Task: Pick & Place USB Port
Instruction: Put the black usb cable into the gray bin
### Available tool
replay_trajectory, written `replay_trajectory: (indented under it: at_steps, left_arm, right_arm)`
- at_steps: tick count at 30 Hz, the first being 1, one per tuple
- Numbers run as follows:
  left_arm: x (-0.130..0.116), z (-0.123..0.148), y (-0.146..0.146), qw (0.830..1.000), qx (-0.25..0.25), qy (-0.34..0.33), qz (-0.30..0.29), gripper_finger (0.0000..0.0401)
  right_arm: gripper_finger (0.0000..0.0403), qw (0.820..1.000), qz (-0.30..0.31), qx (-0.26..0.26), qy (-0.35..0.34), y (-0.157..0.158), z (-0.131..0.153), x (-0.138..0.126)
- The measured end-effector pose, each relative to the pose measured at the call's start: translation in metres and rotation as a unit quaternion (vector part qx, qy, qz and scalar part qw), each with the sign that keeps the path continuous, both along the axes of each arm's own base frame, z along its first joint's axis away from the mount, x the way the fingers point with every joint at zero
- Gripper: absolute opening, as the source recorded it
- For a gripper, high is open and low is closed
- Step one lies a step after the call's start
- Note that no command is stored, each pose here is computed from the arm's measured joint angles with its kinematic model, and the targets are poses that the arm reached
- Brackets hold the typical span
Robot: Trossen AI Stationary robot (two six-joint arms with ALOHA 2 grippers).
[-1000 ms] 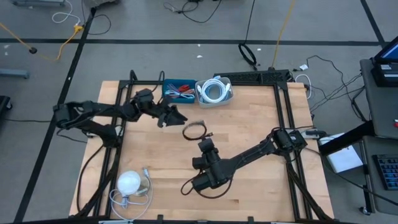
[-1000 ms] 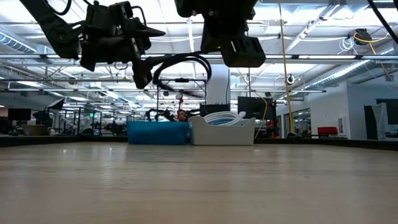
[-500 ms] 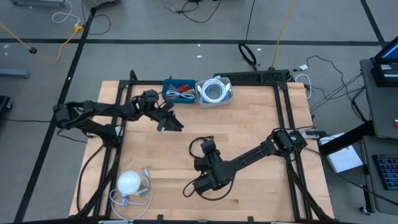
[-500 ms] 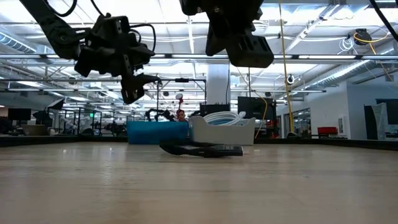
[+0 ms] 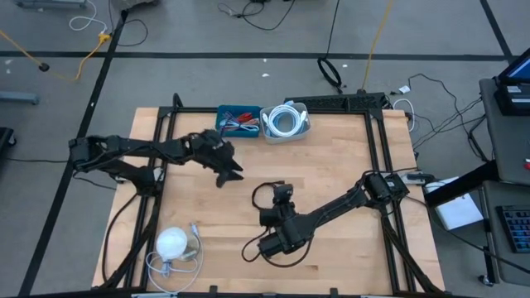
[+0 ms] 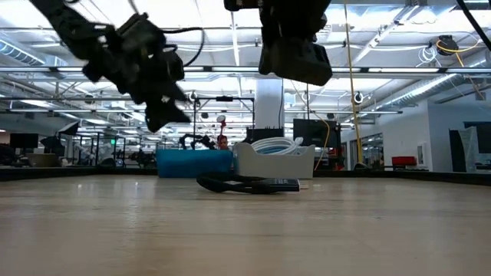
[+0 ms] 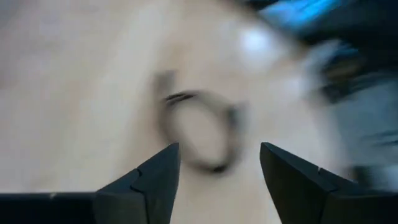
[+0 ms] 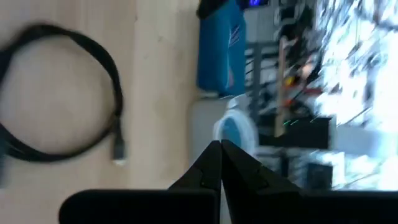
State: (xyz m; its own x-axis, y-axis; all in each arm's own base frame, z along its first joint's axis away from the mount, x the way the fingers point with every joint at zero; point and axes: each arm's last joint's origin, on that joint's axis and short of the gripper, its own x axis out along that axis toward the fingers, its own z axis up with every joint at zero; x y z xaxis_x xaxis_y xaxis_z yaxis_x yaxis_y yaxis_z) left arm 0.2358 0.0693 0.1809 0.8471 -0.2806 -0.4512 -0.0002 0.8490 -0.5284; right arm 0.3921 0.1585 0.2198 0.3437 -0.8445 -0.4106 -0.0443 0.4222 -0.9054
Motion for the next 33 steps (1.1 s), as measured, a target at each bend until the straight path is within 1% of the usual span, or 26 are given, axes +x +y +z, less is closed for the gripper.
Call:
replay_trajectory:
  at_steps: [2,4,6,7,9,13,16,19,23,26,30,33]
  left_arm:
    - [0.004,0.001,-0.008,0.994,0.069,0.070,0.037,0.0211]
    - [0.007,0.002,-0.016,0.985,0.100,0.133,0.053,0.0199]
    - [0.015,0.006,-0.023,0.979,0.103,0.167,0.055,0.0191]
    - [0.017,0.007,-0.027,0.976,0.102,0.185,0.053,0.0189]
    - [0.023,0.009,-0.036,0.975,0.099,0.195,0.043,0.0187]
    - [0.039,0.011,-0.050,0.977,0.080,0.197,0.029,0.0197]
    - [0.048,0.007,-0.058,0.975,0.059,0.215,0.020,0.0218]
    - [0.059,0.001,-0.063,0.970,0.047,0.238,0.013,0.0243]
    - [0.075,-0.009,-0.064,0.960,0.040,0.278,0.013,0.0273]
    - [0.091,-0.011,-0.064,0.953,0.042,0.300,0.010,0.0287]
    - [0.110,-0.011,-0.064,0.947,0.058,0.315,0.007,0.0291]
    - [0.123,-0.012,-0.064,0.943,0.069,0.327,0.011,0.0291]
  right_arm:
    - [0.0000,0.998,-0.030,0.043,-0.037,0.000,-0.001,-0.001]
    - [0.0000,0.990,-0.077,0.092,-0.073,-0.003,-0.003,-0.002]
    - [0.0000,0.976,-0.141,0.133,-0.104,-0.009,-0.004,-0.006]
    - [0.0000,0.967,-0.175,0.143,-0.117,-0.012,-0.004,-0.010]
    - [0.0000,0.949,-0.233,0.156,-0.141,-0.018,-0.010,-0.016]
    - [0.0000,0.930,-0.302,0.169,-0.125,-0.025,-0.033,-0.034]
    - [0.0005,0.909,-0.364,0.179,-0.097,-0.033,-0.045,-0.054]
    - [0.0018,0.888,-0.424,0.166,-0.065,-0.039,-0.066,-0.079]
    - [0.0035,0.866,-0.474,0.144,-0.066,-0.039,-0.074,-0.112]
    - [0.0043,0.858,-0.490,0.132,-0.085,-0.036,-0.081,-0.129]
    - [0.0045,0.859,-0.479,0.138,-0.115,-0.031,-0.077,-0.136]
    - [0.0042,0.869,-0.452,0.152,-0.132,-0.026,-0.079,-0.134]
